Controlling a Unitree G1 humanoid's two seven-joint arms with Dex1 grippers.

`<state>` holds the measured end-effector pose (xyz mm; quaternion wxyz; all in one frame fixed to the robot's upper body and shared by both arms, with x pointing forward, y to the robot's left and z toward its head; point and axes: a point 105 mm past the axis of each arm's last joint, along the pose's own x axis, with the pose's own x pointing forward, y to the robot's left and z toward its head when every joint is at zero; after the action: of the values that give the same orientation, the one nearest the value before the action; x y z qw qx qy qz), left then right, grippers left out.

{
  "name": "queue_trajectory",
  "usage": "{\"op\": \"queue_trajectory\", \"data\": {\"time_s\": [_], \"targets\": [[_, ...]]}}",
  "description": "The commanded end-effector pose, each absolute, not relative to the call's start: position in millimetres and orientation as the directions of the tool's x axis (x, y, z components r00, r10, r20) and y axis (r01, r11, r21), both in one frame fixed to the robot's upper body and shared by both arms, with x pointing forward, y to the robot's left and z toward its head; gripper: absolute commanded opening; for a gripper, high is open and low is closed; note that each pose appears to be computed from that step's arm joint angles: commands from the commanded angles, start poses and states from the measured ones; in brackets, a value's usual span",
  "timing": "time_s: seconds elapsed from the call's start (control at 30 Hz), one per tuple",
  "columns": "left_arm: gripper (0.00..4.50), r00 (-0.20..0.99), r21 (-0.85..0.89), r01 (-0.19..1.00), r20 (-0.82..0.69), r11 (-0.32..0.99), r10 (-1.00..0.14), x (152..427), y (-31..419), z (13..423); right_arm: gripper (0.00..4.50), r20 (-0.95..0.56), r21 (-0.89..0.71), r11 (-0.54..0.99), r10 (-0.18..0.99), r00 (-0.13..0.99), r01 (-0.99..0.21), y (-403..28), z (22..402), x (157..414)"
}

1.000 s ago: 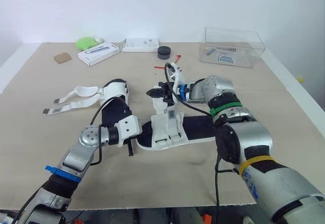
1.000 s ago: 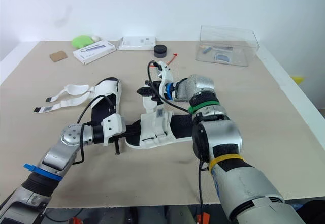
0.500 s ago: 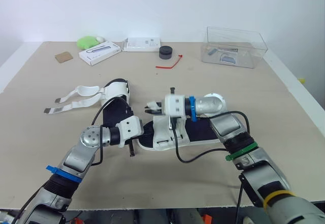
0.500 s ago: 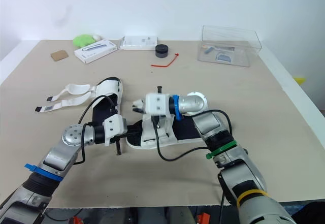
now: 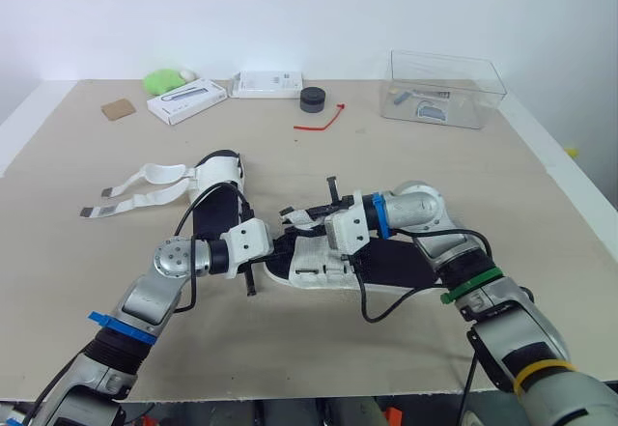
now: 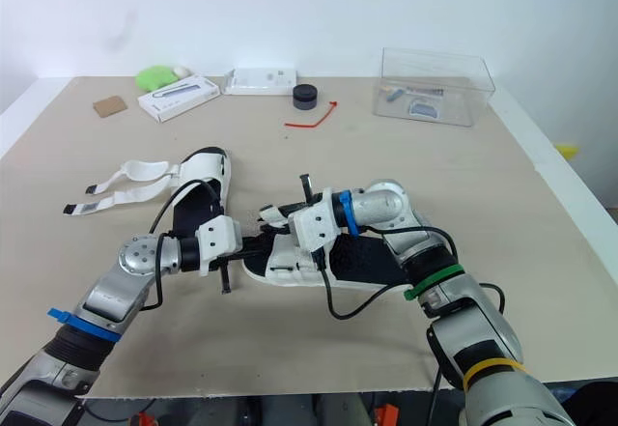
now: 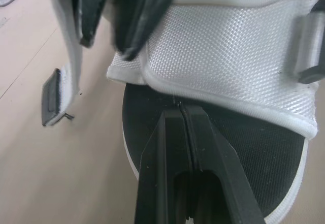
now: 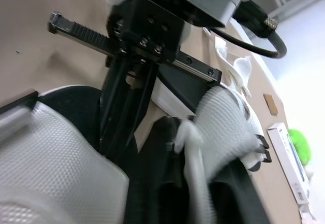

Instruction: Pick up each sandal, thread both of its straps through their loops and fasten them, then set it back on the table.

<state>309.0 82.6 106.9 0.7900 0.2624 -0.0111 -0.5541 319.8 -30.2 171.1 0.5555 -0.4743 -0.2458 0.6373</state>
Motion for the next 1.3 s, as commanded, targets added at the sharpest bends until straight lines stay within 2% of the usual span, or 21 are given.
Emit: {"op": "queue_trajectory", "data": {"time_s": [0.03,0.1,0.17,0.37,0.53,0.6,0.87,0.97,1.2,1.3], "targets": [[0.0,0.385,0.385,0.891,-0.356,0.242,-0.851,308,90,85,2.05,-0.351,-0.899,-0.318,0.935,0.058,-0.302,-30,188,315],[0.0,0.386,0.385,0.89,-0.355,0.244,-0.851,308,89,85,2.97,-0.385,-0.899,-0.362,0.921,0.053,-0.245,-36,186,312],[0.0,0.389,0.385,0.89,-0.356,0.246,-0.85,309,90,85,2.97,-0.404,-0.896,-0.386,0.914,0.041,-0.22,-41,187,308],[0.0,0.391,0.384,0.89,-0.363,0.246,-0.846,307,93,83,2.97,-0.418,-0.835,-0.382,0.908,0.006,-0.396,-54,189,295],[0.0,0.387,0.385,0.891,-0.364,0.242,-0.848,308,92,83,2.97,-0.414,-0.868,-0.393,0.91,0.007,-0.304,-55,192,285],[0.0,0.385,0.384,0.891,-0.365,0.24,-0.848,308,92,83,2.97,-0.389,-0.868,-0.364,0.921,0.006,-0.338,-57,195,282],[0.0,0.378,0.388,0.893,-0.373,0.228,-0.847,308,93,82,2.97,-0.369,-0.682,-0.28,0.93,-0.014,-0.675,-64,200,267],[0.0,0.377,0.39,0.893,-0.371,0.226,-0.849,308,92,82,2.97,-0.344,-0.558,-0.201,0.939,0.004,-0.805,-62,212,265],[0.0,0.374,0.389,0.894,-0.371,0.223,-0.85,308,91,82,2.97,-0.273,-0.531,-0.058,0.956,0.106,-0.845,-48,250,274],[0.0,0.369,0.386,0.896,-0.371,0.22,-0.852,307,90,81,2.97,-0.28,-0.571,-0.015,0.944,0.177,-0.821,-43,256,290]]}}
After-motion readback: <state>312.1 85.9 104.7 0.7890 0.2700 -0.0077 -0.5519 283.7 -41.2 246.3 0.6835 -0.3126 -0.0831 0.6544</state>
